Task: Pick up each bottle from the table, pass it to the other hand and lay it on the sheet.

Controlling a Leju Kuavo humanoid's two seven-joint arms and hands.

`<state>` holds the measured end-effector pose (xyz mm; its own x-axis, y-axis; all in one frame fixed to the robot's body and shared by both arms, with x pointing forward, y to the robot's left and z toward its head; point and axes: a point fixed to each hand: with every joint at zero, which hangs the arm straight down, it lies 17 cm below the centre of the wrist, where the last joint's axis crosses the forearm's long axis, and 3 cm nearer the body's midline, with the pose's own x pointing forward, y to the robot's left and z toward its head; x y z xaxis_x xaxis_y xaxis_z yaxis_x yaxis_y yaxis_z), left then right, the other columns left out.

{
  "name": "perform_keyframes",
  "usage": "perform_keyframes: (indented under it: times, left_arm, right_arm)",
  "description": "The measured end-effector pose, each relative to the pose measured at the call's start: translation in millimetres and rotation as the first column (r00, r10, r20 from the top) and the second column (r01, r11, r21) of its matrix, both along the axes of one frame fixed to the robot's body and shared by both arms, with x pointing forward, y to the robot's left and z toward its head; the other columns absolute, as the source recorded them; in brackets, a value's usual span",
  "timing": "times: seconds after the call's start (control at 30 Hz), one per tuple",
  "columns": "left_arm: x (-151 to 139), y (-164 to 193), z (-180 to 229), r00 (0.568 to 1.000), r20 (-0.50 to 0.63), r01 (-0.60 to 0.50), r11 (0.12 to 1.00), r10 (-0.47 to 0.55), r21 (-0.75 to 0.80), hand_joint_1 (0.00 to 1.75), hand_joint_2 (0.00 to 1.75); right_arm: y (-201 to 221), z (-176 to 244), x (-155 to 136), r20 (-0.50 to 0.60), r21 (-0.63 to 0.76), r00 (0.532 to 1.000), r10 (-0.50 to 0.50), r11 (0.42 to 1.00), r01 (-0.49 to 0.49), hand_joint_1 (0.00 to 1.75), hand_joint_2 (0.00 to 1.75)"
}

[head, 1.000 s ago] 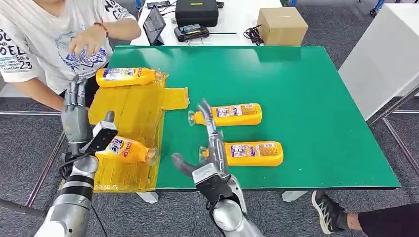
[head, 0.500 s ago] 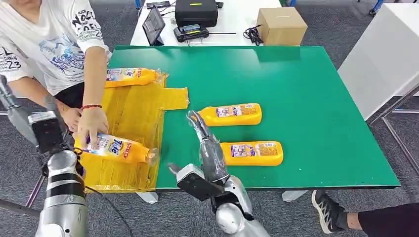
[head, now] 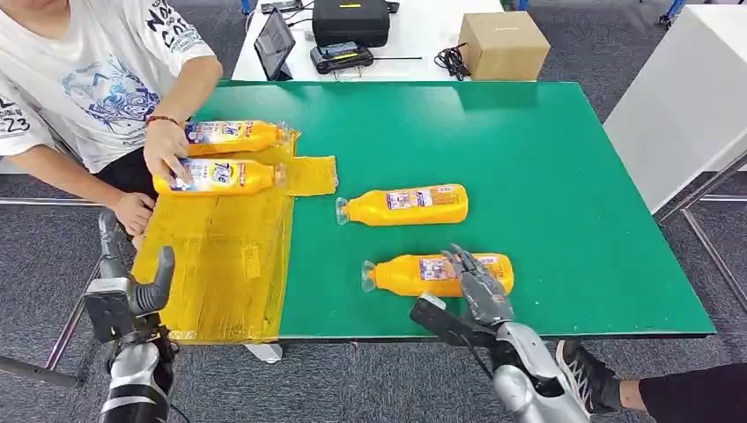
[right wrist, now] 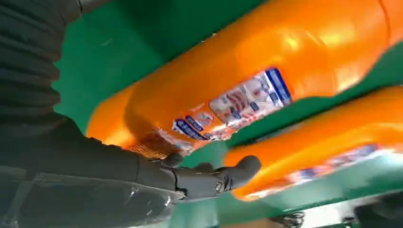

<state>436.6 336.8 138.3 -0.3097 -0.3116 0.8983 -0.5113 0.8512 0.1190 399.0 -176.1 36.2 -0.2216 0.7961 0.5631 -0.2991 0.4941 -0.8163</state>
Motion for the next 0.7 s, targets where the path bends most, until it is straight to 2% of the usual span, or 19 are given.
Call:
perform_keyframes:
  times: [0.23,0.47,0.7]
  left_arm:
    - [-4,-32,-6,0.998,-0.016,0.063,0.998,-0.063,0.024,0.0,1.75]
    - [-2,-56,-5,0.993,-0.023,0.115,0.99,-0.114,0.087,0.0,1.75]
    - [-2,-62,-9,0.992,-0.032,0.123,0.988,-0.121,0.089,0.0,1.75]
  right_arm:
    - [-38,-6,1,-0.009,-0.051,0.999,-0.039,0.998,0.039,0.0,1.75]
    - [-44,-4,0,0.004,-0.074,0.999,-0.036,0.997,0.036,0.0,1.75]
    - [-42,-2,-2,0.007,-0.07,0.999,-0.031,0.997,0.032,0.0,1.75]
